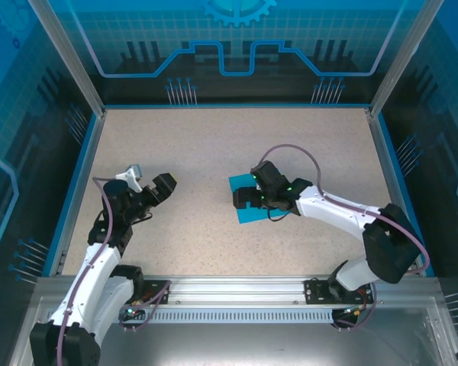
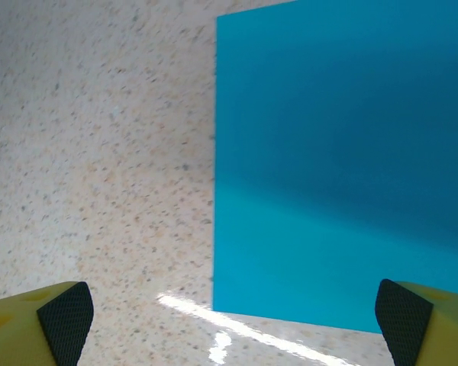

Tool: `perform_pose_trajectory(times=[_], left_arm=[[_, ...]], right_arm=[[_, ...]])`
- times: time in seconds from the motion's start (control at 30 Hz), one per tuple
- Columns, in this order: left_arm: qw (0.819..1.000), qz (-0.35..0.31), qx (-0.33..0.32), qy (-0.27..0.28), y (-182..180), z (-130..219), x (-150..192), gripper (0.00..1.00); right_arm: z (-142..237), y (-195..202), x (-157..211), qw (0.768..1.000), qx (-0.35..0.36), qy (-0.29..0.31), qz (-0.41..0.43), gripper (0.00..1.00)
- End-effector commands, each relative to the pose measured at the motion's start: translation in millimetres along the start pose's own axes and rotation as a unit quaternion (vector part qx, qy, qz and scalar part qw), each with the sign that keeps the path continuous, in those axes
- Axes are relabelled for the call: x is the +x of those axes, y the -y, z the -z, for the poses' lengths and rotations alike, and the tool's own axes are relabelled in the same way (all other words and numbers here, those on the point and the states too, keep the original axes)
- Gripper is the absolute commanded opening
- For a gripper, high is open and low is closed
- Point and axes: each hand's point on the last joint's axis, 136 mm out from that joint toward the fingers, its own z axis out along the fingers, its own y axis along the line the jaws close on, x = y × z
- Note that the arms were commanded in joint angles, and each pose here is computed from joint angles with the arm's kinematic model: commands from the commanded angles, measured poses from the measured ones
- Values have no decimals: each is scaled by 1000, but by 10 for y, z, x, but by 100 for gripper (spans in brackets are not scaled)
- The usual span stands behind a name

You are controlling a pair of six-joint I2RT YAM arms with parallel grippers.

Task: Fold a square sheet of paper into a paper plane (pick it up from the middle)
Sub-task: Move the square sheet of paper to the center of the table.

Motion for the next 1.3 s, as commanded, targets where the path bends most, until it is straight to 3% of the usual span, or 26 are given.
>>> perform_pose_trajectory(times=[0.0, 0.1, 0.17, 0.23, 0.43, 0.6, 0.83, 1.03, 1.27], left_arm=[[1000, 0, 26, 11, 107, 29, -58, 98], [999, -5, 35, 15, 157, 21, -94, 98], [999, -8, 31, 9, 174, 6, -111, 98], [1000, -6, 15, 2, 138, -23, -122, 98], [999, -15, 17, -26, 128, -89, -48, 99], [999, -25, 6, -45, 104, -63, 14, 99], [993, -19, 42, -111, 158, -100, 266, 98], [987, -31, 43, -153, 183, -149, 521, 99], [982, -52, 29, -181, 192, -188, 647, 99]], right_arm=[[35, 358, -19, 997, 61, 25, -41, 99], [69, 498, -34, 994, 69, 41, -69, 100], [48, 562, 36, 992, 59, 6, -114, 99], [-22, 384, 42, 995, 1, -27, -92, 99], [-164, 140, 76, 997, -6, -69, -37, 97], [-295, 548, 93, 991, 98, -74, -53, 96], [-372, 873, 61, 990, 67, -63, -106, 97], [-509, 998, 472, 984, 64, -110, -124, 95], [-363, 969, 830, 981, 84, -124, -120, 94]])
